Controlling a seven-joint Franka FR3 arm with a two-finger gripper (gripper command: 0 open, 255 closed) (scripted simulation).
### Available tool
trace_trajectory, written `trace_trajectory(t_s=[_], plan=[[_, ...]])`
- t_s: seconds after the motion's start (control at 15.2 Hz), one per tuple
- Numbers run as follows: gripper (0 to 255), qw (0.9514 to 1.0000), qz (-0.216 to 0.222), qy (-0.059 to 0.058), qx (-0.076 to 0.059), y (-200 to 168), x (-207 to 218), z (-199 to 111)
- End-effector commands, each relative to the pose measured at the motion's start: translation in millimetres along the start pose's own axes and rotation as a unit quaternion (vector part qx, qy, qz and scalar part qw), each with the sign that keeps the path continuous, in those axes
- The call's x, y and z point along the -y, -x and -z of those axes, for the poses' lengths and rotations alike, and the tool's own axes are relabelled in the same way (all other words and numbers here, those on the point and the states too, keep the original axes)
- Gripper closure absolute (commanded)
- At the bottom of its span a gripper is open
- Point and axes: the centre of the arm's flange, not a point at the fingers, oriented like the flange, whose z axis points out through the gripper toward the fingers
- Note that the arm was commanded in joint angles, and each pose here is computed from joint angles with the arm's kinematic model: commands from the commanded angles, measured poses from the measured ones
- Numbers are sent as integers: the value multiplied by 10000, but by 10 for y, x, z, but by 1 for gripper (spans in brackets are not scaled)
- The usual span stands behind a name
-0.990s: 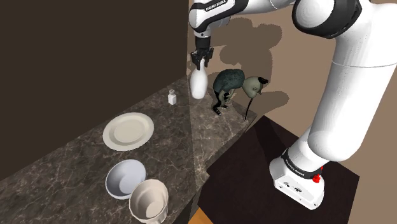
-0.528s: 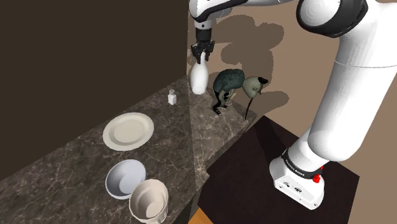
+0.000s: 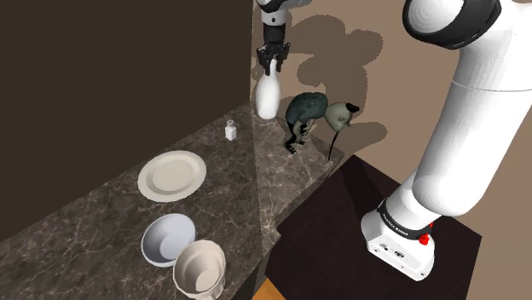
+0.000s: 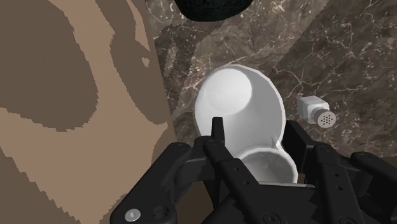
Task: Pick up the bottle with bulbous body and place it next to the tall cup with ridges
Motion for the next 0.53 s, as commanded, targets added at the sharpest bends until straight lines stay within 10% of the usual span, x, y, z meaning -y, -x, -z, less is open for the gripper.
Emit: trace_trajectory(t_s=[0.0,0.46], plan=[[255,10000,0,0,-1,7,1,113],[255,10000,0,0,-1,37,-11,481]])
